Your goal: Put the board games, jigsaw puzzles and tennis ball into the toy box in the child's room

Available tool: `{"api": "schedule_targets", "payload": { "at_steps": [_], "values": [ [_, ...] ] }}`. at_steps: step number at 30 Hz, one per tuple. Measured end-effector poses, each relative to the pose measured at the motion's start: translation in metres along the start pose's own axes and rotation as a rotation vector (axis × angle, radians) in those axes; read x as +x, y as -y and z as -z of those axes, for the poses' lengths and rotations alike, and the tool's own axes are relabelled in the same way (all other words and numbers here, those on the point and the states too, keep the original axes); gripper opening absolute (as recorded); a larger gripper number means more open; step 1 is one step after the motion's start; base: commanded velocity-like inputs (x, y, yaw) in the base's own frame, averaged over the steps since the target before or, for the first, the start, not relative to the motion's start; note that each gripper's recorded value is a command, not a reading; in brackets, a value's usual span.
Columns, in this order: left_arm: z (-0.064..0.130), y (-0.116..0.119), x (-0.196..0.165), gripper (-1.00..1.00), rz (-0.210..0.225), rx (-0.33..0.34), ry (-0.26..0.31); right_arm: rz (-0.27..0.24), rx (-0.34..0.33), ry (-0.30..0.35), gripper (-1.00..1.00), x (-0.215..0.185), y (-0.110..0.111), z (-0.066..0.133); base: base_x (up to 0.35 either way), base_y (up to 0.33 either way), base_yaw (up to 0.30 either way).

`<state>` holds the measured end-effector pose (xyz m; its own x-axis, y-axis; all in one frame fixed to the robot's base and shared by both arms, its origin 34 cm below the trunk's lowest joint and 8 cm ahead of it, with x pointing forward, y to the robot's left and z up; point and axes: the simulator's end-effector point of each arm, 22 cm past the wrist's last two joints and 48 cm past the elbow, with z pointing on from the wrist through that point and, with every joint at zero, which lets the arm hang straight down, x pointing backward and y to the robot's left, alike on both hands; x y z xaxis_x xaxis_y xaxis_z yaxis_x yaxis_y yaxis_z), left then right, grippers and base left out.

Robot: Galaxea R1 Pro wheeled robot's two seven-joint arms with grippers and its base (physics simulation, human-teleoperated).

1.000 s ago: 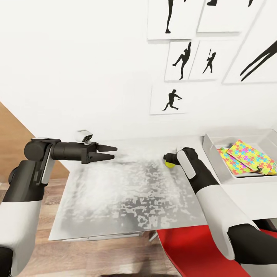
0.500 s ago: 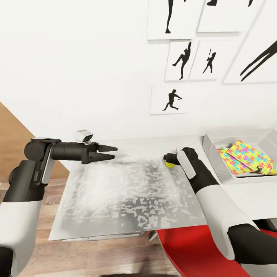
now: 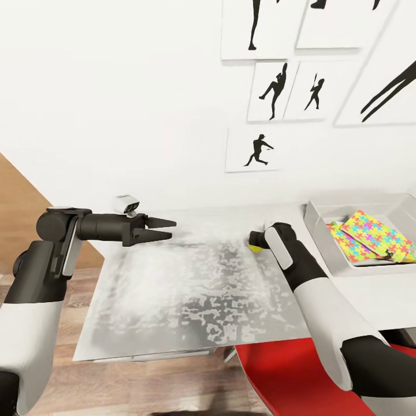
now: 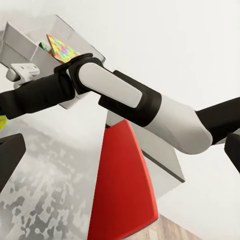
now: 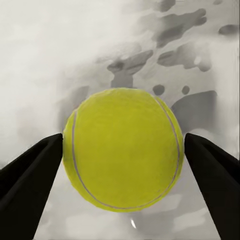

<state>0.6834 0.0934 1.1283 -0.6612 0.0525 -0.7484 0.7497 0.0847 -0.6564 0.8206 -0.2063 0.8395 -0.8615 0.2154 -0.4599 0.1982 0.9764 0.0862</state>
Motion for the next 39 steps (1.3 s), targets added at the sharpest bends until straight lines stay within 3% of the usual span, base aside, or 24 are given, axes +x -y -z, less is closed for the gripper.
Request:
{"api": "schedule_targets", "payload": {
  "at_steps": [26,29,35,39],
  "values": [
    [0.001,-0.001,0.0,1.0,0.0,-0.002,-0.001,-0.014,-0.012,0.003,-1.0,-0.001,0.002,0.002,0.0,0.0,0.0],
    [0.004,-0.002,0.001,1.0,-0.001,-0.01,-0.004,-0.007,-0.042,0.068,-1.0,-0.026,-0.008,0.021,0.0,0.0,0.0],
    [0.014,-0.002,-0.001,1.0,-0.009,-0.034,-0.011,0.066,-0.116,0.143,-1.0,-0.063,-0.033,0.081,0.0,0.0,0.0],
    [0.03,-0.002,-0.013,1.0,-0.022,-0.062,0.033,0.087,-0.158,0.238,-1.0,-0.091,-0.044,0.124,0.0,0.0,0.0]
  ]
}}
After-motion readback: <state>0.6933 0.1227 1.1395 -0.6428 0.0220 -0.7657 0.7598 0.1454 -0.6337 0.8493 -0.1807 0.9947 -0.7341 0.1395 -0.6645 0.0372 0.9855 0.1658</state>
